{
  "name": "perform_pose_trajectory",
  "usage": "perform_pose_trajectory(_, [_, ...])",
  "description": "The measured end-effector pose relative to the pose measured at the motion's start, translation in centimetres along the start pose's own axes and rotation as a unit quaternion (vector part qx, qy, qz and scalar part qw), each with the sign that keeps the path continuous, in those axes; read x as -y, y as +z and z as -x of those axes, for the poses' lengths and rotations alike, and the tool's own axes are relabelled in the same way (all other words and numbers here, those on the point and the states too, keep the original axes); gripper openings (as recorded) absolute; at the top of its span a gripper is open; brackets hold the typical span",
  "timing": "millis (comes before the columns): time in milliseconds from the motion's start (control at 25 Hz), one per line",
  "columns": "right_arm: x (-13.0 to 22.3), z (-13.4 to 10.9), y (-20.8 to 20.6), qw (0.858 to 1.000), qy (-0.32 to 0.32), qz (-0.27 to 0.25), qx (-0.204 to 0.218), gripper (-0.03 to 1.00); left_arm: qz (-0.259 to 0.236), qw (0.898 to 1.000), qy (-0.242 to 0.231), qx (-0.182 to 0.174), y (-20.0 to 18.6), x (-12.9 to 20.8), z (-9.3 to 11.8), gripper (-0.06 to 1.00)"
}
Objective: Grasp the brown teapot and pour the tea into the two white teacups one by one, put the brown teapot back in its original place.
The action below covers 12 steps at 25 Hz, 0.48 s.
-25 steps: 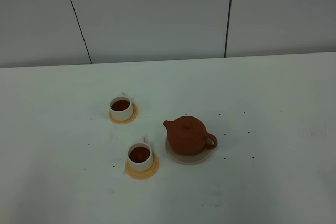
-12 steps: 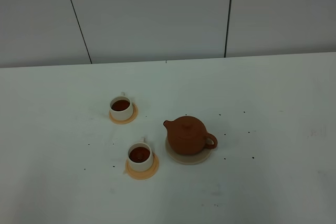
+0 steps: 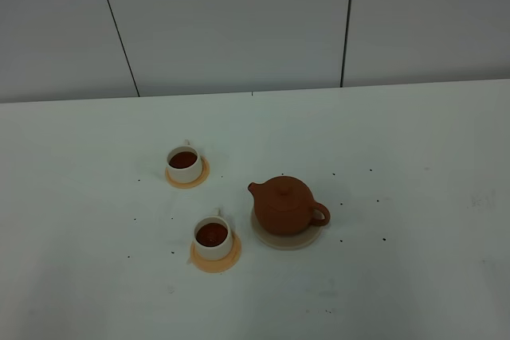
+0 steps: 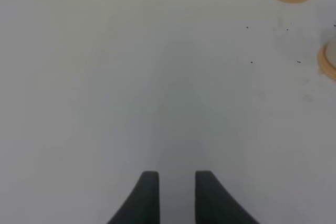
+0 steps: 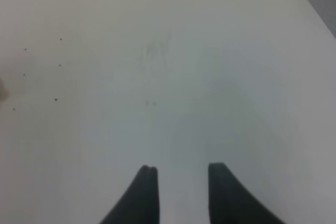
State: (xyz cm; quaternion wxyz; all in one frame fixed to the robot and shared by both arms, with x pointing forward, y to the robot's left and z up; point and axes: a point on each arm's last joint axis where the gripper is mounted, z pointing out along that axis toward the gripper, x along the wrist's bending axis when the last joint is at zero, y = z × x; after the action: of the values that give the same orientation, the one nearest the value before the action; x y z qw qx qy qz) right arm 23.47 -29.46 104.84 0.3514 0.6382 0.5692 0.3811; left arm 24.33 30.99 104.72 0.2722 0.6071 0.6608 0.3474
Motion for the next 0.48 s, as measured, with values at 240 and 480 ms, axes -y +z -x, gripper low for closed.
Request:
perform_pose_trajectory(240, [0.00,0.00,0.00,1.000,0.000,0.000,0.000,0.23,0.000,1.000,0.000,0.000,0.00,0.00,0.00,0.24])
perform_pose_trajectory(480, [0.00,0.01,0.00,1.000,0.000,0.000,0.000,0.24,0.000,1.000,0.000,0.000,0.00,0.00,0.00,0.24])
